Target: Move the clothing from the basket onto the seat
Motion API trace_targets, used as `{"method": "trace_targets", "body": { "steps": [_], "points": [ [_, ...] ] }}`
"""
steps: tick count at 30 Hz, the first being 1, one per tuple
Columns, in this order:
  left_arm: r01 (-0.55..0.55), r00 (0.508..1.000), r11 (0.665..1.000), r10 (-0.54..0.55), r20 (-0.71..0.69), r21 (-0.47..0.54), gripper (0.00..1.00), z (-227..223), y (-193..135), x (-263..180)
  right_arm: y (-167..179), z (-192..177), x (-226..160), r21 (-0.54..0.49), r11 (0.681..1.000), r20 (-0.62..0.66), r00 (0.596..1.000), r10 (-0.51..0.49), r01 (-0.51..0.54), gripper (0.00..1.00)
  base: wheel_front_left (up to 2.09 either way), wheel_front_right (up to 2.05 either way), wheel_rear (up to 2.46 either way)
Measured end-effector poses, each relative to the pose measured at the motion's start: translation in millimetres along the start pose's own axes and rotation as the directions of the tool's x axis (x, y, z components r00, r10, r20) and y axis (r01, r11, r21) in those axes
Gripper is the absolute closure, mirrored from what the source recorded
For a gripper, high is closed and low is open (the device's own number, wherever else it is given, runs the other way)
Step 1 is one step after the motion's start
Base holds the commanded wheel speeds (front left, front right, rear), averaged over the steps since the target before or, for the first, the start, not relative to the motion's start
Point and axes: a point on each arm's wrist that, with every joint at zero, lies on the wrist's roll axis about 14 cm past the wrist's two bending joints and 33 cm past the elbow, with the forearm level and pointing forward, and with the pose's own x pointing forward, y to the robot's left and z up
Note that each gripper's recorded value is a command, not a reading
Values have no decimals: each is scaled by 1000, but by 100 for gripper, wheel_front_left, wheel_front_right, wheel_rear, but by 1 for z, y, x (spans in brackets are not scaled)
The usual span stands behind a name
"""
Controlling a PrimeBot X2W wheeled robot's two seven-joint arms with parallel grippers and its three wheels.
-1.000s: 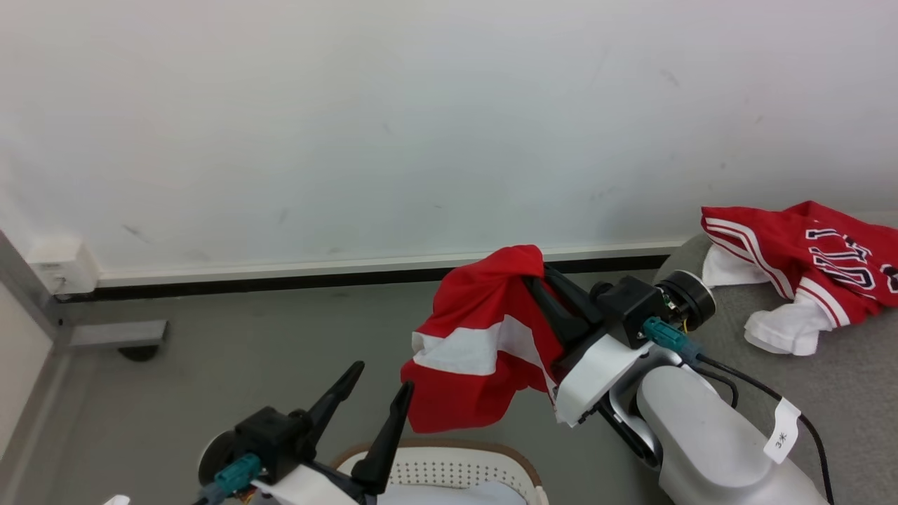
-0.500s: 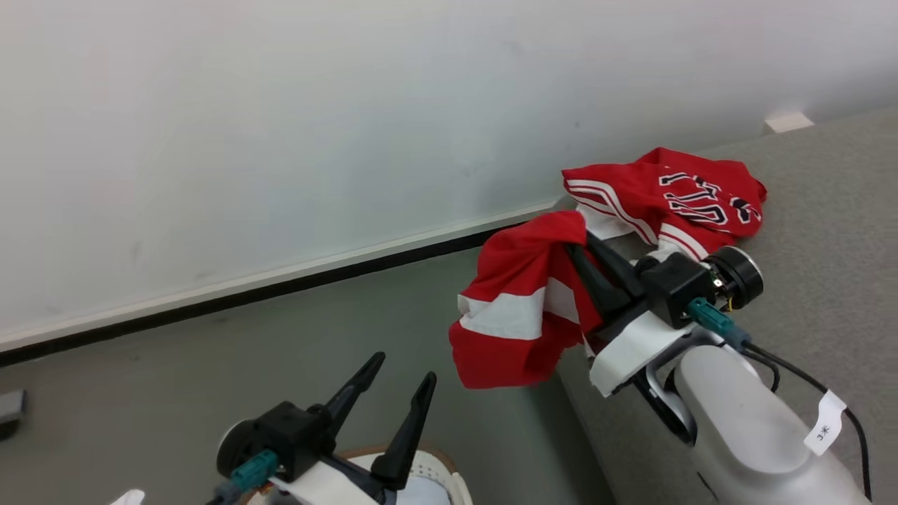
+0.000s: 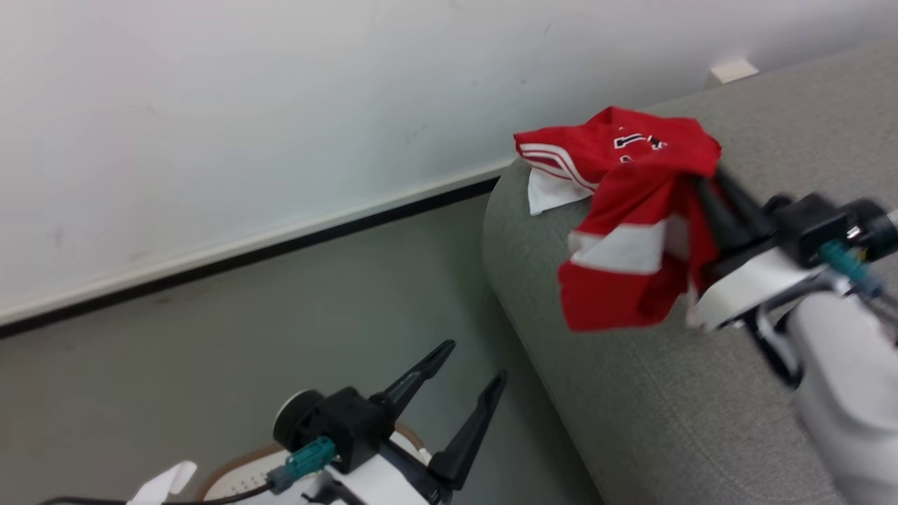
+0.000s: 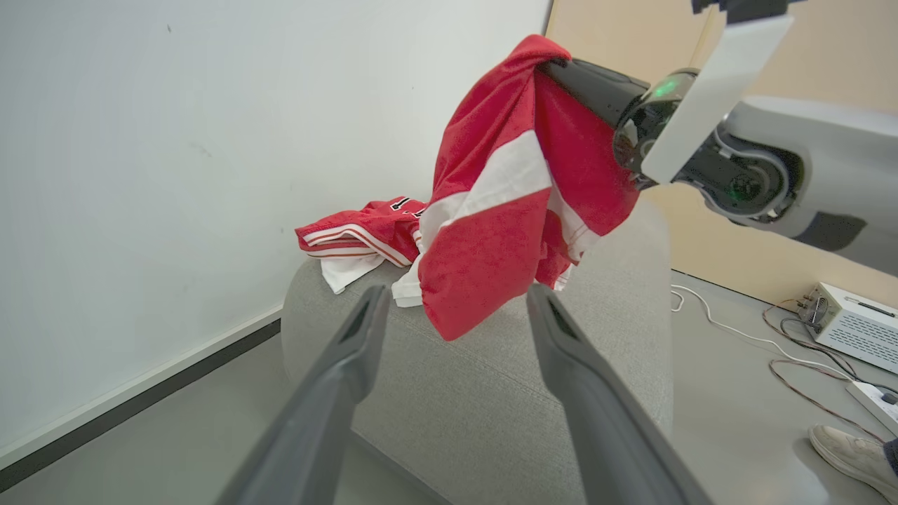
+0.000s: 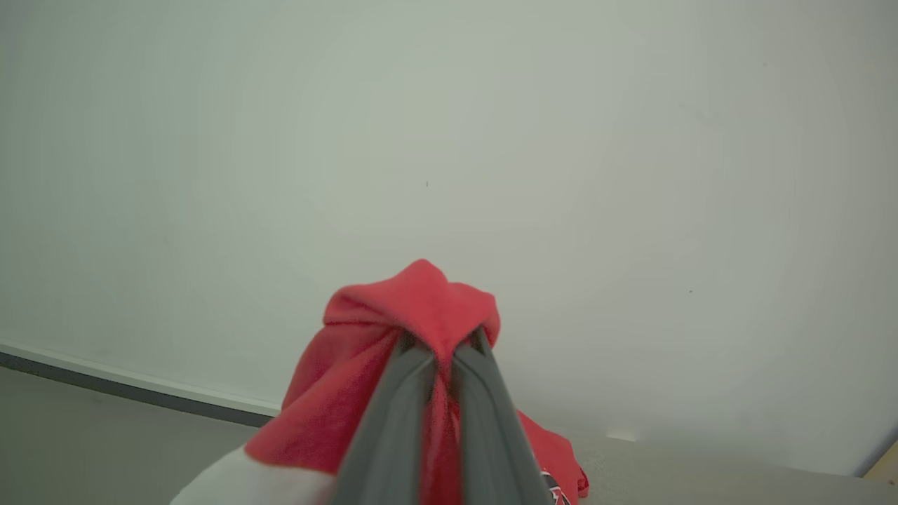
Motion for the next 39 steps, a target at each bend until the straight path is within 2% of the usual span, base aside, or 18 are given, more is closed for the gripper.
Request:
{"method": "trace_targets", "body": {
  "steps": [4, 9, 10, 11, 12, 13, 15, 18, 19, 22, 25, 26, 27, 28, 33, 39],
  "points": [
    [40, 999, 999, -41, -9, -8, 0, -4, 6, 5, -36, 10, 29, -48, 997, 12, 998, -62, 63, 100, 0, 0, 0],
    [50, 999, 998, -50, -11, -26, 0, -11, 32, 8, -76, 18, 73, -143, 981, 11, 991, -132, 132, 100, 0, 0, 0],
    [50, 999, 998, -50, -11, -26, 0, -11, 32, 8, -76, 18, 73, -143, 981, 11, 991, -132, 132, 100, 0, 0, 0],
    [51, 999, 998, -51, -10, -30, 0, -15, 43, 9, -95, 21, 91, -166, 970, 13, 984, -176, 175, 100, 0, 0, 0],
    [51, 999, 998, -51, -10, -30, 0, -15, 43, 9, -95, 21, 91, -166, 970, 13, 984, -176, 175, 100, 0, 0, 0],
    [37, 999, 999, -38, -13, -30, 0, -21, 60, 7, -113, 21, 109, -191, 957, 12, 975, -221, 219, 100, 0, 0, 0],
    [18, 1000, 999, -19, -17, -39, 0, -28, 77, 5, -128, 13, 124, -205, 943, -1, 964, -266, 260, 100, 0, 0, 0],
    [-29, 999, 998, 27, -36, -55, 0, -45, 104, -1, -140, -24, 136, -196, 929, -63, 942, -330, 313, 100, 0, 0, 0],
    [-29, 999, 998, 27, -36, -55, 0, -45, 104, -1, -140, -24, 136, -196, 929, -63, 942, -330, 313, 100, 0, 0, 0],
    [-86, 995, 993, 81, -66, -82, 0, -64, 124, -13, -144, -78, 134, -191, 917, -154, 912, -381, 350, 100, 0, 0, 0],
    [-144, 986, 985, 135, -98, -92, 0, -80, 142, -26, -133, -145, 116, -166, 912, -281, 869, -408, 375, 100, 0, 0, 0],
    [-158, 983, 983, 147, -110, -94, 0, -84, 145, -30, -128, -165, 107, -163, 910, -315, 854, -413, 380, 78, 0, 0, 0],
    [-170, 980, 981, 157, -122, -97, 0, -89, 148, -34, -122, -181, 100, -164, 910, -342, 843, -415, 382, 35, 0, 0, 0],
    [-180, 977, 979, 166, -130, -99, 0, -92, 151, -37, -118, -192, 94, -155, 908, -356, 835, -420, 390, 0, 0, 0, 0],
    [-218, 970, 972, 206, -128, -85, 0, -89, 160, -40, -103, -204, 71, -139, 902, -353, 830, -432, 410, 0, 0, 0, 0],
    [-285, 956, 955, 278, -91, -82, 0, -72, 161, -46, -80, -193, 42, -140, 925, -351, 856, -379, 353, 0, 0, 0, 0]
  ]
}}
